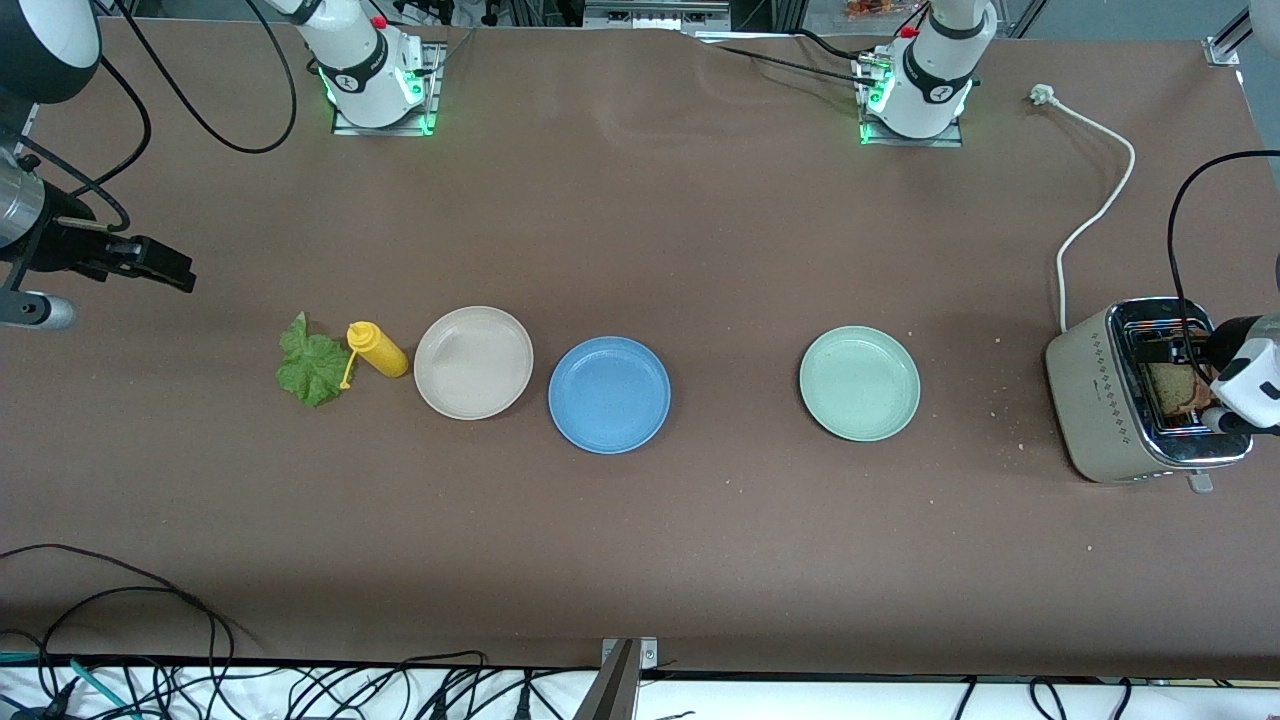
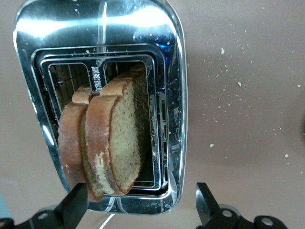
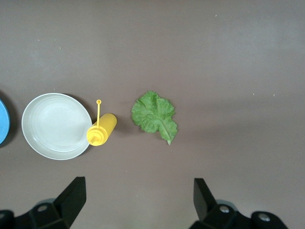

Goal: Make sandwich in blue plate with both arms
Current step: 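Move the left gripper down over the bread slices in the toaster, then grasp the outer bread slice with the left gripper, then lift the bread slice out of the toaster with the left gripper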

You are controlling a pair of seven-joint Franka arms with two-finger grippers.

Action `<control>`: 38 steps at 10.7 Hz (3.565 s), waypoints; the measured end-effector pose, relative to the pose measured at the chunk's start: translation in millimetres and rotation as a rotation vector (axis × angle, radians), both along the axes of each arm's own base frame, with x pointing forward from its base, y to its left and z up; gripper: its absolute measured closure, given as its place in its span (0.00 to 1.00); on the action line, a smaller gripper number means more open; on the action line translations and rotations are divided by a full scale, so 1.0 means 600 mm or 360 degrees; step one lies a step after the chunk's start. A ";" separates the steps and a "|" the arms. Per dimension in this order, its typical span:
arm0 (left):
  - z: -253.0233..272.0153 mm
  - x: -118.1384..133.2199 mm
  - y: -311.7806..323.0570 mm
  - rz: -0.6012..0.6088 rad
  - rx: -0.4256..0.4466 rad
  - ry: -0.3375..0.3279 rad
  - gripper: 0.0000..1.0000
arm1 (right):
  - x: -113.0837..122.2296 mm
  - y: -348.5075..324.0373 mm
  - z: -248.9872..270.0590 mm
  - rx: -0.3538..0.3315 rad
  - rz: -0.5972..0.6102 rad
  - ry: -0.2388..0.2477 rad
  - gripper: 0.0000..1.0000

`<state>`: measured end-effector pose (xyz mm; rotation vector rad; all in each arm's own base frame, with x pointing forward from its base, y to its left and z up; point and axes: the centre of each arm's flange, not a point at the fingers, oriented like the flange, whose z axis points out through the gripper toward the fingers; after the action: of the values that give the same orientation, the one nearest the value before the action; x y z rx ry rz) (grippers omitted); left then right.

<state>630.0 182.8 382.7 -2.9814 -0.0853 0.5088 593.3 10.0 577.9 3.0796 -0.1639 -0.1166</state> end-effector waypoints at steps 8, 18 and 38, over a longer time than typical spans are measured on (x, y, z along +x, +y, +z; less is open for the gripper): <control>0.001 -0.004 0.016 -0.0048 -0.0024 0.0005 0.74 | 0.000 0.004 0.000 0.0000 0.0006 0.0000 0.00; 0.027 0.000 0.007 -0.0073 -0.0030 -0.0024 0.98 | 0.005 0.064 0.005 0.0013 0.0098 -0.0065 0.00; 0.206 0.003 -0.343 -0.0174 -0.0563 -0.0018 0.99 | 0.005 0.064 0.006 0.0014 0.0095 -0.0072 0.00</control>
<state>632.1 -23.3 506.4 -3.3068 0.1854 0.5444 596.6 48.4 581.7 3.0939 -0.0733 -0.0452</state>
